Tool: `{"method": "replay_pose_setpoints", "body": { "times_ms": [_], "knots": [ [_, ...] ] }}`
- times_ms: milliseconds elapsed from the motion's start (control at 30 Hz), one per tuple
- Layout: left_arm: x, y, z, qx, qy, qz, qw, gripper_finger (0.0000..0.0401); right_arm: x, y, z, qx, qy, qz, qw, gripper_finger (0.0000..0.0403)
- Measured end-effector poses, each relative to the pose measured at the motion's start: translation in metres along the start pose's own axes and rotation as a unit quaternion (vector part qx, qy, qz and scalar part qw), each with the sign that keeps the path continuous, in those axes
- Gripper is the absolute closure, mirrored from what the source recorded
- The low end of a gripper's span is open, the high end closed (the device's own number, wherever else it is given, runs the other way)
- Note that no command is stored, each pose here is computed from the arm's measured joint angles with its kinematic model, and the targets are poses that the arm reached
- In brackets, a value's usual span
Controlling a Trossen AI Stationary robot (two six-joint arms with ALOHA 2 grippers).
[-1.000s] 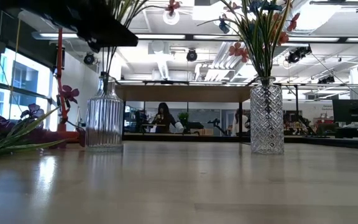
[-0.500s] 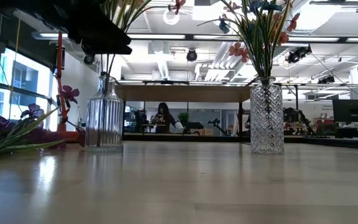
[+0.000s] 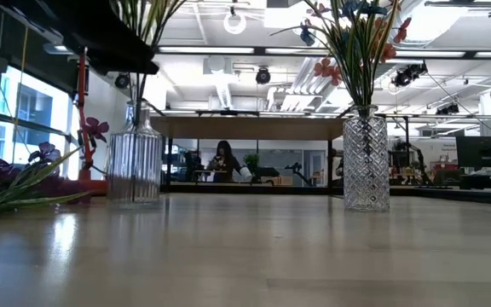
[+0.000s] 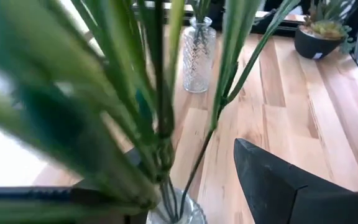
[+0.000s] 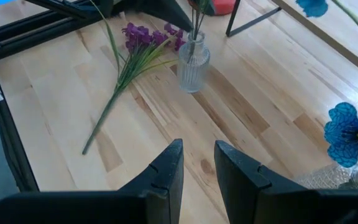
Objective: Pick and place flowers into a vace then onto a shelf
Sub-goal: Put the orange flowers into the left transparent flower vase
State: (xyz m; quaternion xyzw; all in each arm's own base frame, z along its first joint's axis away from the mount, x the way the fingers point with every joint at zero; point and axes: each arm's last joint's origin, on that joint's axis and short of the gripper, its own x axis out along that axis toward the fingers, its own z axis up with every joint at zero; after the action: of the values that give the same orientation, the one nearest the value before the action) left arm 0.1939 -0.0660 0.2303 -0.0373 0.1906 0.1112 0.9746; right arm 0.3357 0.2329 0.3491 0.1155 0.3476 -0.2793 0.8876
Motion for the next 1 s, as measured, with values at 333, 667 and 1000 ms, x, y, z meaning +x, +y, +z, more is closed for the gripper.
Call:
{"method": "replay_pose_setpoints", "body": {
  "times_ms": [333, 667, 1000],
  "knots": [
    [-0.014, 0.005, 0.004, -0.027, -0.010, -0.004, 1.000, 0.0142, 0.000, 0.000, 0.000, -0.001, 0.000, 0.000, 1.000, 0.0320],
    [-0.024, 0.010, 0.001, -0.065, 0.023, -0.041, 0.997, 0.0143, 0.000, -0.002, -0.001, -0.007, 0.003, -0.007, 1.000, 0.0320],
    [-0.042, 0.021, -0.006, -0.139, 0.086, -0.066, 0.984, 0.0148, 0.002, -0.005, 0.001, -0.014, 0.005, -0.019, 1.000, 0.0320]
  ]
}}
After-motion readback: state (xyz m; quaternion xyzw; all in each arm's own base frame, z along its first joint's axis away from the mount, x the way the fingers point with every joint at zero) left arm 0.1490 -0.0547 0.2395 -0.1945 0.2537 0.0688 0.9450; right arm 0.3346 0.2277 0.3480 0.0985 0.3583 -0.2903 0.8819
